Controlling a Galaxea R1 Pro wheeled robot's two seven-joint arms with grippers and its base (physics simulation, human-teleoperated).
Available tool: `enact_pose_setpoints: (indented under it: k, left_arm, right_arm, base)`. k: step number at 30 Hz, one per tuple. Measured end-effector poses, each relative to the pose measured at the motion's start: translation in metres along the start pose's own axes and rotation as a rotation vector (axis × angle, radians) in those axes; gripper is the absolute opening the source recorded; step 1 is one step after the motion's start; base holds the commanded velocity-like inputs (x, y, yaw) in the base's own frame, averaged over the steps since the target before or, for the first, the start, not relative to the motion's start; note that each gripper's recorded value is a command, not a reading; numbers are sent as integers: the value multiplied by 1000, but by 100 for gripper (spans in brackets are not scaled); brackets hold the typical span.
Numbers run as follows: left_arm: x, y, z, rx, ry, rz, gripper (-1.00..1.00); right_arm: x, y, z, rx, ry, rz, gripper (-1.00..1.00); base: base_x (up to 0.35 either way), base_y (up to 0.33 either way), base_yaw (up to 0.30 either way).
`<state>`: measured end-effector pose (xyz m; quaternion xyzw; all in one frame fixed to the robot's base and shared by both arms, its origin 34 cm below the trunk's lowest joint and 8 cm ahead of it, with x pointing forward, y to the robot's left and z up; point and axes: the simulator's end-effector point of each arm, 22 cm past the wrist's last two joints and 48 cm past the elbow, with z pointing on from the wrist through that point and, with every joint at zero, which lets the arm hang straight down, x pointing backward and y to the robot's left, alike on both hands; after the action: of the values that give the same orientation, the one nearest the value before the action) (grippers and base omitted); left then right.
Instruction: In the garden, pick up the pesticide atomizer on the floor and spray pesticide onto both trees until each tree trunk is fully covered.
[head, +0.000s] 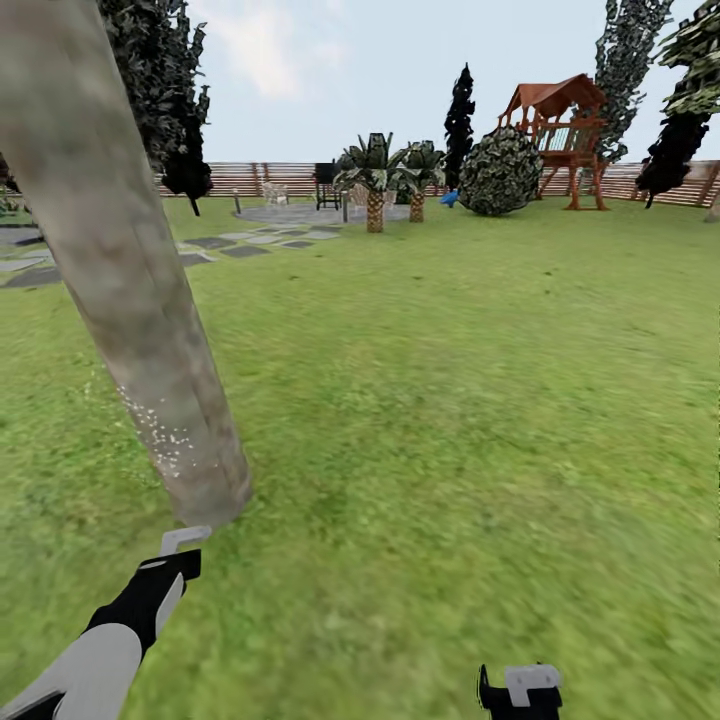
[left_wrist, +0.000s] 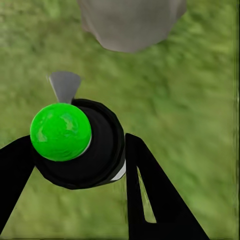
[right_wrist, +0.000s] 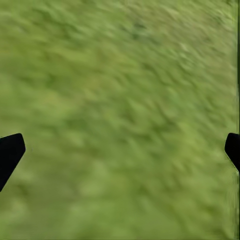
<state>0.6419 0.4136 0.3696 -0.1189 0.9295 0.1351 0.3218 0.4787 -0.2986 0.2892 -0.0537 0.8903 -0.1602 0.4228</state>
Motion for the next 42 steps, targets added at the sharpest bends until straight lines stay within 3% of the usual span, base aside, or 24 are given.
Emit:
enact_pose_setpoints:
  k: [11,25,36,42]
  left_arm:
    - [0,1,0,-2,-1,-1,-100]
    - [-1,1,0,-1,-2,-1,-100]
    - [0,0,0,0,-1,-1,-100]
    - [-1,0,0,-1,-1,-1,-100]
  right_arm:
    - [0,-1,0,1,-1,0,100]
    - [0,0,0,0,-1,0,100]
    - [0,0,0,0,0,0,100]
    - [0,0,0,0,0,0,100]
  base:
    - [46,-267,19]
    - [254,-177,261]
    - [41,-269,28]
    - [166,-247,234]
